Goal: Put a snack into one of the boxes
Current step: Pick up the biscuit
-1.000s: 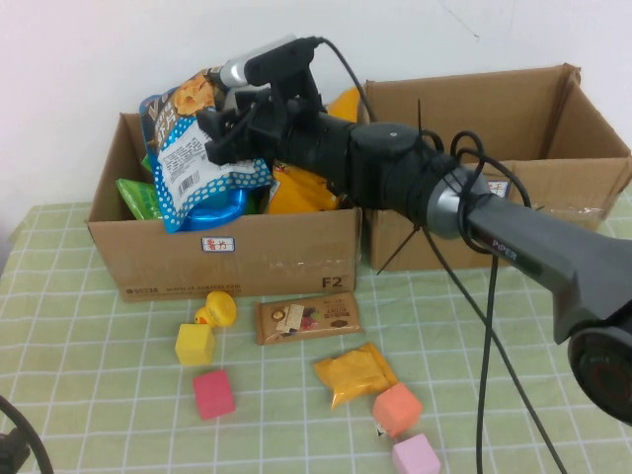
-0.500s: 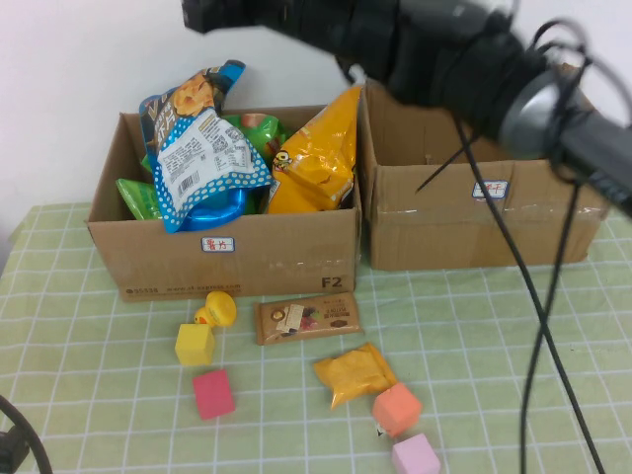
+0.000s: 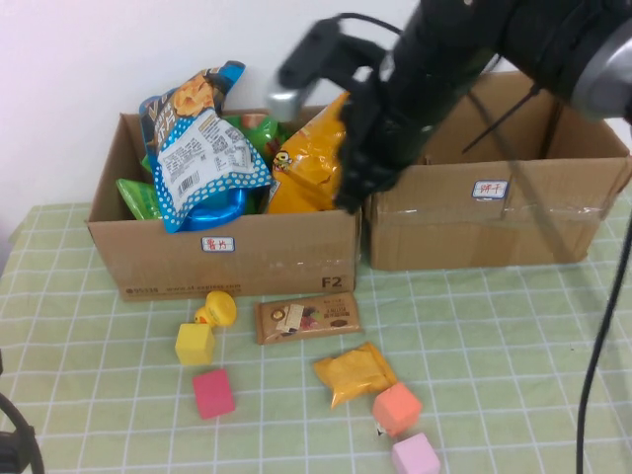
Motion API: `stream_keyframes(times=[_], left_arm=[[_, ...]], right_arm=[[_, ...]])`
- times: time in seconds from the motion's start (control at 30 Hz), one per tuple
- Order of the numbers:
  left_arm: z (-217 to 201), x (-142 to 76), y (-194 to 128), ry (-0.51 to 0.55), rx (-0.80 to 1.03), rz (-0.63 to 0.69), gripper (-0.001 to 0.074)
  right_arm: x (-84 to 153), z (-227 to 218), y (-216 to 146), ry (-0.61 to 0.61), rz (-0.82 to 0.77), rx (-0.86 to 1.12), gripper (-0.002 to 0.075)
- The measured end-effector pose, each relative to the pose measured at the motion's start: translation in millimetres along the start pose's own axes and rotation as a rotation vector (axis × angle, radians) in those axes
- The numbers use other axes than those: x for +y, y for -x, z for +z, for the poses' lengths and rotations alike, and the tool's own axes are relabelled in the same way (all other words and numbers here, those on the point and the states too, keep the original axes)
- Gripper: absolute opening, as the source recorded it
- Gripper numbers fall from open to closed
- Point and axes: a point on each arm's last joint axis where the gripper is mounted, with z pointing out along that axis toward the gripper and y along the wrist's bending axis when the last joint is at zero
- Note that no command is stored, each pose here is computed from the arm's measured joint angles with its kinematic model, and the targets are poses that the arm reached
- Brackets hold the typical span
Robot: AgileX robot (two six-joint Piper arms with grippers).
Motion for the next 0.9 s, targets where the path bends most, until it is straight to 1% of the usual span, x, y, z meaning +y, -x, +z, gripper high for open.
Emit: stream_keyframes(times=[0.03,0.1,0.2,0.33,0.47,0.67,0.9], left_arm=[[0.0,-0.4,0.1,-0.005,-0.001,-0.014,-0.0002],[0.1,-1.1,-0.1,-0.012,-0.001,-0.038,-0.0002],[0.2,-1.5,-0.6,-0.017,0.000,-0.053,-0.0002],[0.2,-1.6,-0.5,-0.018,0.000,-0.055,-0.0002],[0.2,-1.6,-0.5,-0.018,0.000,-0.055,-0.0002],[0.6,-1.5,-1.9,-0.018,0.004,-0.055,-0.0002],[1.9,-1.3,-5.8,-0.017,0.013,-0.046,-0.0002]], right_arm=[[-6.1,-0.6,-6.0,-0.049,0.041,0.037,0.0009],[-13.9,-4.7,-15.7,-0.105,0.105,0.076,0.0008],[-19.9,-21.9,-31.5,-0.179,0.171,0.115,0.0008],[-15.2,-46.2,-59.8,-0.281,0.222,0.190,0.0008],[-7.8,-70.2,-89.3,-0.354,0.279,0.161,0.0008],[17.5,-91.3,-140.7,-0.411,0.347,0.069,0.0008],[58.7,-101.7,-195.9,-0.447,0.434,-0.058,0.0008]])
